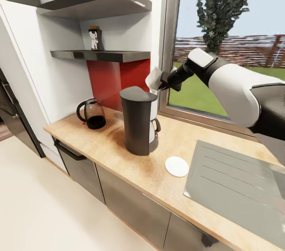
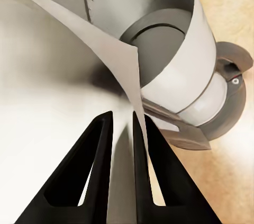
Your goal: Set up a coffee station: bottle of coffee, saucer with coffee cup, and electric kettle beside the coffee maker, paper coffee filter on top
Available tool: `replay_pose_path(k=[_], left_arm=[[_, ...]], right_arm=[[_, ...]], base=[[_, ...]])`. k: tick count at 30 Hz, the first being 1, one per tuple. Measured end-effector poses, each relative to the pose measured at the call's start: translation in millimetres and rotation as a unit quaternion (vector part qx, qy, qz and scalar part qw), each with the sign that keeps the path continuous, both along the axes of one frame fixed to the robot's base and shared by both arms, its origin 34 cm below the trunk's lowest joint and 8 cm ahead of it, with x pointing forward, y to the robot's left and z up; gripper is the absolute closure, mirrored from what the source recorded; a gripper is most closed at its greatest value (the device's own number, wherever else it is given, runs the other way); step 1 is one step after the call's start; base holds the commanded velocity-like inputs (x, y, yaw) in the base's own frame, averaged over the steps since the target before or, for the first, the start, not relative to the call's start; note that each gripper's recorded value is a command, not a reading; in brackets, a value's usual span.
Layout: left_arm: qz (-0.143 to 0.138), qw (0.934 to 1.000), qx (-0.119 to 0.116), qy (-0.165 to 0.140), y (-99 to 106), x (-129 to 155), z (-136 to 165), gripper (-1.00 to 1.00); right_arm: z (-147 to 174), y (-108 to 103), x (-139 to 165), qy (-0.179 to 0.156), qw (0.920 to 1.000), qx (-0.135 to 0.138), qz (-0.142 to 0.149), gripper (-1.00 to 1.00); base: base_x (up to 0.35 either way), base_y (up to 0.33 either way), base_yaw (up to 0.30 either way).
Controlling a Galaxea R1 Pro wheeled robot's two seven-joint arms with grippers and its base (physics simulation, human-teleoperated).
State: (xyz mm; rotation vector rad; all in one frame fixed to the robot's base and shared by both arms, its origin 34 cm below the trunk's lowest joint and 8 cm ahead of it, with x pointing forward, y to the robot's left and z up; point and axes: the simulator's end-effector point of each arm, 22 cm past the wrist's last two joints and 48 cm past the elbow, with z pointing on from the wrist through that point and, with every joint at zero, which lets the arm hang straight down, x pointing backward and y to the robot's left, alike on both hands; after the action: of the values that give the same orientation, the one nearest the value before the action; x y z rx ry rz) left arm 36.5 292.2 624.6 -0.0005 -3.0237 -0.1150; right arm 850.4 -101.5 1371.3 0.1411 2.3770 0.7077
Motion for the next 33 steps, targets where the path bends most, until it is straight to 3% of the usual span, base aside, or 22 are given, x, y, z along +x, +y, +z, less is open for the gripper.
replay_pose_path(k=[14, 33], left_arm=[[0.001, 1.0000, 0.000, 0.000, 0.0, -0.3, 0.0, -1.00], [0.000, 1.0000, 0.000, 0.001, 0.0, -0.5, 0.1, -1.00]], right_arm=[[-7.9, -0.2, 0.0, 0.006, 1.0000, 0.000, 0.000, 1.00], [-16.0, -6.8, 1.0, 0.012, 0.9999, 0.000, -0.005, 1.00]], base=[[0.114, 0.065, 0.000], [0.009, 0.006, 0.000]])
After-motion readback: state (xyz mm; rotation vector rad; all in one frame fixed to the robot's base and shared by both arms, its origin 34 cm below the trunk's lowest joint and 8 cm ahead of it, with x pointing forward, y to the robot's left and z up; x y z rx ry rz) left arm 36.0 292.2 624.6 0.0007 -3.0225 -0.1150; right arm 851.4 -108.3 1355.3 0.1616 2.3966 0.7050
